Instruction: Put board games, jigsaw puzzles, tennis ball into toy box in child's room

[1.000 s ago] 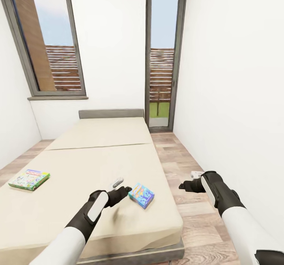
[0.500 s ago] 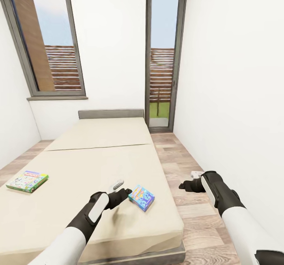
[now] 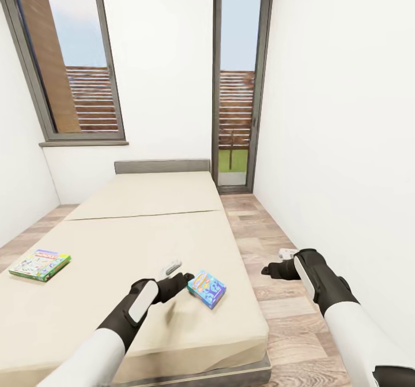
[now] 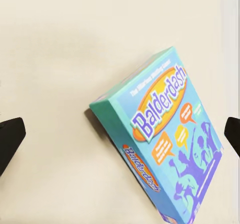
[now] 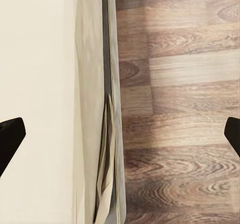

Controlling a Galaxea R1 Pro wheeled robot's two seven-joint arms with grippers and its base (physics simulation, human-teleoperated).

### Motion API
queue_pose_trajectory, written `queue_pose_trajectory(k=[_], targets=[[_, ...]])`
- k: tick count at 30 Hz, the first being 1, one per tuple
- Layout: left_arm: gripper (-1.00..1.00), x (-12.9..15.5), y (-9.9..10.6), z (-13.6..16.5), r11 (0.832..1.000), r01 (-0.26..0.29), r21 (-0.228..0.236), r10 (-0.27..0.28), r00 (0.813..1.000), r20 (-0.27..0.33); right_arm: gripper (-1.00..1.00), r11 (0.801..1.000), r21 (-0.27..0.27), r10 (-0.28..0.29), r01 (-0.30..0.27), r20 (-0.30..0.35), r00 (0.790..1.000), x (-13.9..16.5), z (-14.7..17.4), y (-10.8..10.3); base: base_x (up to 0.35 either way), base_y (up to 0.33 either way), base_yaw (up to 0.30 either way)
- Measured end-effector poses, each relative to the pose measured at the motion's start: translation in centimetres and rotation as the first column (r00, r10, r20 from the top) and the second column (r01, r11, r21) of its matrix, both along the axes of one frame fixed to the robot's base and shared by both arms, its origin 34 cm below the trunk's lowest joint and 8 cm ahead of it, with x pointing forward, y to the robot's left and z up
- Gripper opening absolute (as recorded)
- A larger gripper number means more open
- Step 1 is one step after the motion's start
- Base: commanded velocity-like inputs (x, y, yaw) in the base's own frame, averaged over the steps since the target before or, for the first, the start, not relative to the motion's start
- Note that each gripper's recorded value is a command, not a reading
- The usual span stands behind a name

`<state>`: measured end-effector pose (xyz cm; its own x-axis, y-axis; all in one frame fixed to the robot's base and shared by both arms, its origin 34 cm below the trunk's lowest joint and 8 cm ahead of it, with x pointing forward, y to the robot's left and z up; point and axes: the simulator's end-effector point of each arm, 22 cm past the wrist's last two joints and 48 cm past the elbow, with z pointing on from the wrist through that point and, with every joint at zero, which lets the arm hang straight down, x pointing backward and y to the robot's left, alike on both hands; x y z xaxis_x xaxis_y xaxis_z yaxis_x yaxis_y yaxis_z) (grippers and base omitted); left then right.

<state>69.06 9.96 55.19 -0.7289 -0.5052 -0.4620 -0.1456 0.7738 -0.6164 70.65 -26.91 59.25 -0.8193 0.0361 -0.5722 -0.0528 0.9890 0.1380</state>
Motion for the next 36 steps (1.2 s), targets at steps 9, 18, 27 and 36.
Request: queue_pose_trajectory(k=[9,18,27,36], targets=[[1.0,0.5,1.1,-0.6,1.0,-0.006,0.003,0.006,1.0,-0.026,1.0,1.0,-0.004,-0.001,0.001,0.018,1.0,0.2,0.7,-0.2,0.001,0.0,0.0],[1.0,1.8,1.5,0.0,1.0,-0.018,0.009,0.018,1.0,-0.014,1.0,1.0,-0.012,-0.007,0.008,0.029,1.0,0.4,1.1,-0.9,0.0,0.0,0.0],[1.0,2.5,1.7,0.5,0.999,-0.035,0.006,0.035,0.999,0.006,1.0,1.0,-0.015,-0.011,0.011,0.035,0.999,0.5,1.4,-1.3,0.0,0.0,0.0],[1.0,2.7,1.9,0.5,0.999,-0.039,-0.003,0.039,0.999,0.012,1.0,1.0,-0.017,-0.012,0.012,0.037,0.999,0.5,1.5,-1.5,0.0,0.0,-0.014]])
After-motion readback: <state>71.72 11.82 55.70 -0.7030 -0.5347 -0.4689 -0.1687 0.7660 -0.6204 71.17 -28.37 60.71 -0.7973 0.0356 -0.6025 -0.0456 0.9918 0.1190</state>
